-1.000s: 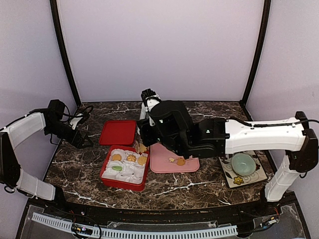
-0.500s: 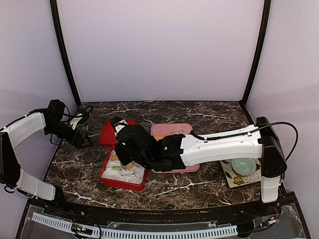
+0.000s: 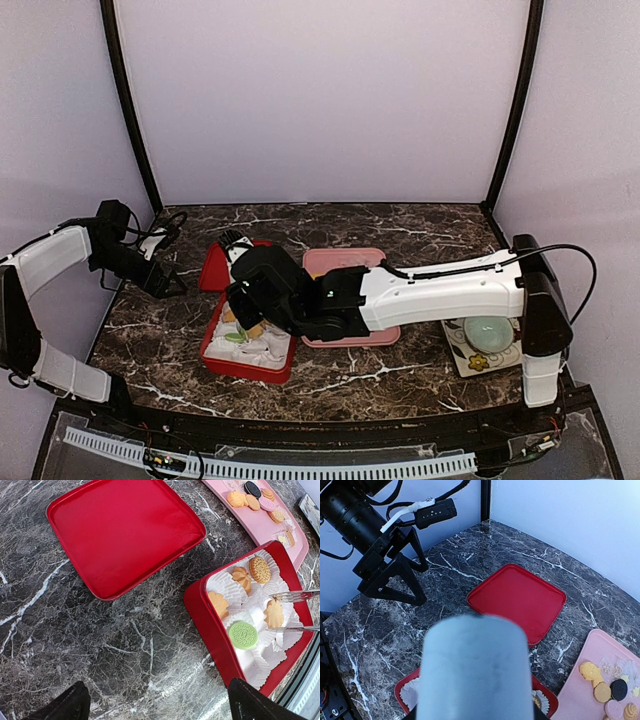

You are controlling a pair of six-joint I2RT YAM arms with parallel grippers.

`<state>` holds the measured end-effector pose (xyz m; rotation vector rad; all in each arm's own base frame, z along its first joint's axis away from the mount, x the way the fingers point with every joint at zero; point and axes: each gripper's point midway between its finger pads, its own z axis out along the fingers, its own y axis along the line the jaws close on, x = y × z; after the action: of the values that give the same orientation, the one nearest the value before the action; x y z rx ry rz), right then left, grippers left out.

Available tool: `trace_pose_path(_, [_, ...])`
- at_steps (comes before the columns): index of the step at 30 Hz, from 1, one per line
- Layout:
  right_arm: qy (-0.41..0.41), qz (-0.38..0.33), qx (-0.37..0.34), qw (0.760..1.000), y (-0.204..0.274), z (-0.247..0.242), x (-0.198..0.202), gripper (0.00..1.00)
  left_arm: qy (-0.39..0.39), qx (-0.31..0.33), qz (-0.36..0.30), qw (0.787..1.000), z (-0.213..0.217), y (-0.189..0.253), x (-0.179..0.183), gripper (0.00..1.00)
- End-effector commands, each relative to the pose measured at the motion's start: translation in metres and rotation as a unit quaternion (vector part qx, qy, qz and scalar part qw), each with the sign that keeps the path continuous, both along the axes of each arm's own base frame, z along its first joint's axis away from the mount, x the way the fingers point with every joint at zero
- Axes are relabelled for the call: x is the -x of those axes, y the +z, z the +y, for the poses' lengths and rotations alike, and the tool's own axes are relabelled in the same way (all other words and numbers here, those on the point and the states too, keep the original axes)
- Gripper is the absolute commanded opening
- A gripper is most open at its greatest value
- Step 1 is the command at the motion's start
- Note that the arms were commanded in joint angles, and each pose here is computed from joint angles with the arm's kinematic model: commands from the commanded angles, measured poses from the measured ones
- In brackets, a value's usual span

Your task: Pack the cookies

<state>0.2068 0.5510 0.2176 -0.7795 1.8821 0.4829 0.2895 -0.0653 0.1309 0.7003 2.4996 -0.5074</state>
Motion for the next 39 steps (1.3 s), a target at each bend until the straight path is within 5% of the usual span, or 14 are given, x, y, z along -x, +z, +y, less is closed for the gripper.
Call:
trace_pose_path(1, [-0.003, -0.005, -0.036, 0.999, 0.019, 0.006, -0.004, 0.42, 0.002, 0.001, -0.007, 1.000, 0.001, 0.006, 0.002, 0.99])
trace_pose_path(13, [-0.038, -0.012, -0.059, 0.997, 0.044, -0.025, -0.019, 0.46, 0.002, 0.001, -0.007, 1.000, 0.001, 0.006, 0.004, 0.99])
trace_pose_path(22, [-0.139, -0.028, -0.069, 0.987, 0.067, -0.122, -0.065, 0.45, 0.002, 0.003, -0.008, 1.000, 0.000, 0.007, 0.003, 0.99])
trace_pose_path(30, [-0.237, -0.024, -0.036, 0.970, 0.038, -0.210, -0.112, 0.44, 0.002, 0.003, -0.009, 1.000, 0.001, 0.008, 0.002, 0.99])
trace_pose_path(39, [-0.268, 0.003, -0.010, 0.963, -0.004, -0.240, -0.132, 0.44, 0.003, 0.002, -0.008, 1.000, 0.001, 0.010, -0.001, 0.99])
